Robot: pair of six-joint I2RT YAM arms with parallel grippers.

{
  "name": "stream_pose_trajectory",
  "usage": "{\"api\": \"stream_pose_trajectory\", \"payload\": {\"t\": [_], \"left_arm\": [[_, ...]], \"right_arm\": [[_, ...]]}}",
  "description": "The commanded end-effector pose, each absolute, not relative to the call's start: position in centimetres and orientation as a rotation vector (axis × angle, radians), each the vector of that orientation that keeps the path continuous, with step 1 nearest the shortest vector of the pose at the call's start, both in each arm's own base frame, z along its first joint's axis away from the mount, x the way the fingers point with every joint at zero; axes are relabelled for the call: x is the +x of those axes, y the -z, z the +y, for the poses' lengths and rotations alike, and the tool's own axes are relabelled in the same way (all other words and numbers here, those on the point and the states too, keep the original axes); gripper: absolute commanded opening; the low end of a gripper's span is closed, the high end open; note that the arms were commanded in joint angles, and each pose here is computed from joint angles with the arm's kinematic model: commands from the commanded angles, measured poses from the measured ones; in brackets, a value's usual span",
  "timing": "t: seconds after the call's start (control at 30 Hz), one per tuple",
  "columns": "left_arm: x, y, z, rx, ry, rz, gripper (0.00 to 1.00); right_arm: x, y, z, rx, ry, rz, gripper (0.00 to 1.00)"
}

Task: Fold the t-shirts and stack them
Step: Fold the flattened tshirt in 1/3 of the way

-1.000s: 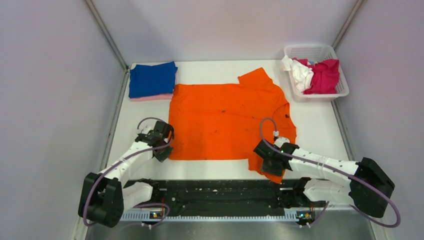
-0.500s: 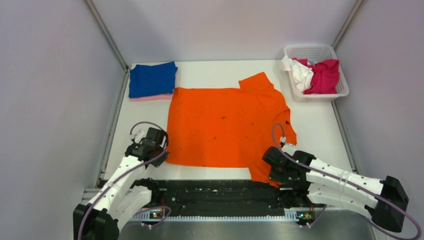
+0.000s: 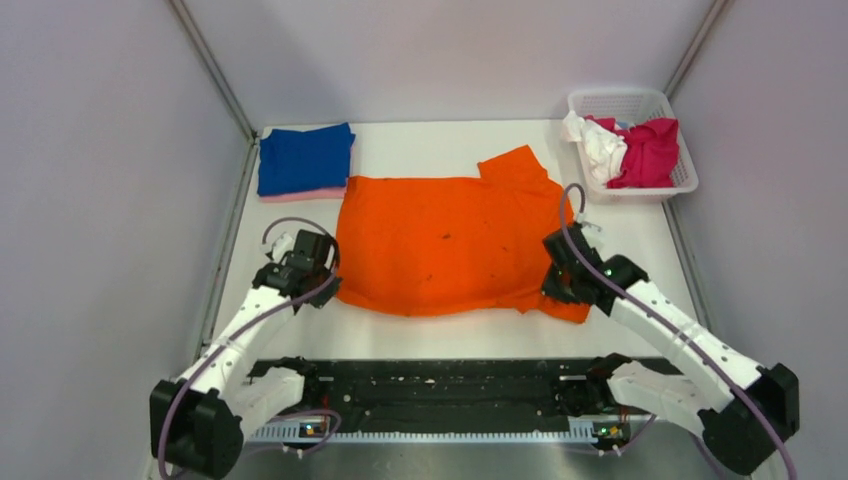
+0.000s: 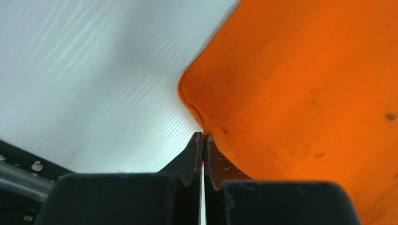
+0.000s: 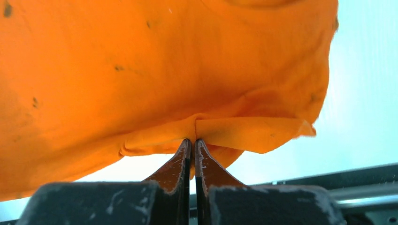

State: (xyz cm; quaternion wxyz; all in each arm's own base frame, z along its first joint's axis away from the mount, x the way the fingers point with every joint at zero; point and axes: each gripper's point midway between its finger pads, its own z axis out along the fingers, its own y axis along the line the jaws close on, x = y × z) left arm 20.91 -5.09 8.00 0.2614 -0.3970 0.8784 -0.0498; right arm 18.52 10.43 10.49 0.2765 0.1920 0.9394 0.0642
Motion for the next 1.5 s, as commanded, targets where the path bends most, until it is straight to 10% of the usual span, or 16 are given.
{"api": "stream_pose_trajectory", "payload": {"t": [0.0,0.4,0.47,0.57,0.6,0.73,0.87,1.13,1.47], "left_arm": [[25.9,-11.0,-4.2,-1.072,0.115,2.26,0.0],[33.7,-7.7,-3.7,-1.109,0.041,2.339,0.0],[34.8,-7.4,-2.9,-1.138,0.014,2.325,0.22],[36.3,-7.9,-2.2,-1.147,0.015,2.324,0.92],[36.5,-8.4,-2.1,-1.146,0.007,2.324,0.98],[36.2,-9.9,-2.3,-1.109,0.028,2.336,0.99],[35.8,-10.6,-3.9,-1.061,0.147,2.362,0.99],[35.5,-11.0,-6.4,-0.969,0.326,2.407,0.99],[35.7,-13.5,-6.8,-0.925,0.38,2.369,0.99]], "right_arm": [[24.6,-13.0,11.4,0.343,-0.197,2.449,0.0],[38.1,-11.1,11.1,0.321,-0.298,2.402,0.02],[41.7,-10.3,11.5,0.231,-0.306,2.38,0.14],[46.2,-10.8,10.5,0.231,-0.184,2.368,0.42],[46.6,-11.0,10.3,0.229,-0.157,2.373,0.5],[44.7,-13.1,10.2,0.184,-0.177,2.321,0.87],[39.6,-12.4,12.3,0.183,-0.386,2.305,0.98],[35.2,-8.5,17.1,0.225,-0.624,2.368,0.99],[44.7,-12.1,20.6,0.349,-0.592,2.215,0.99]]}}
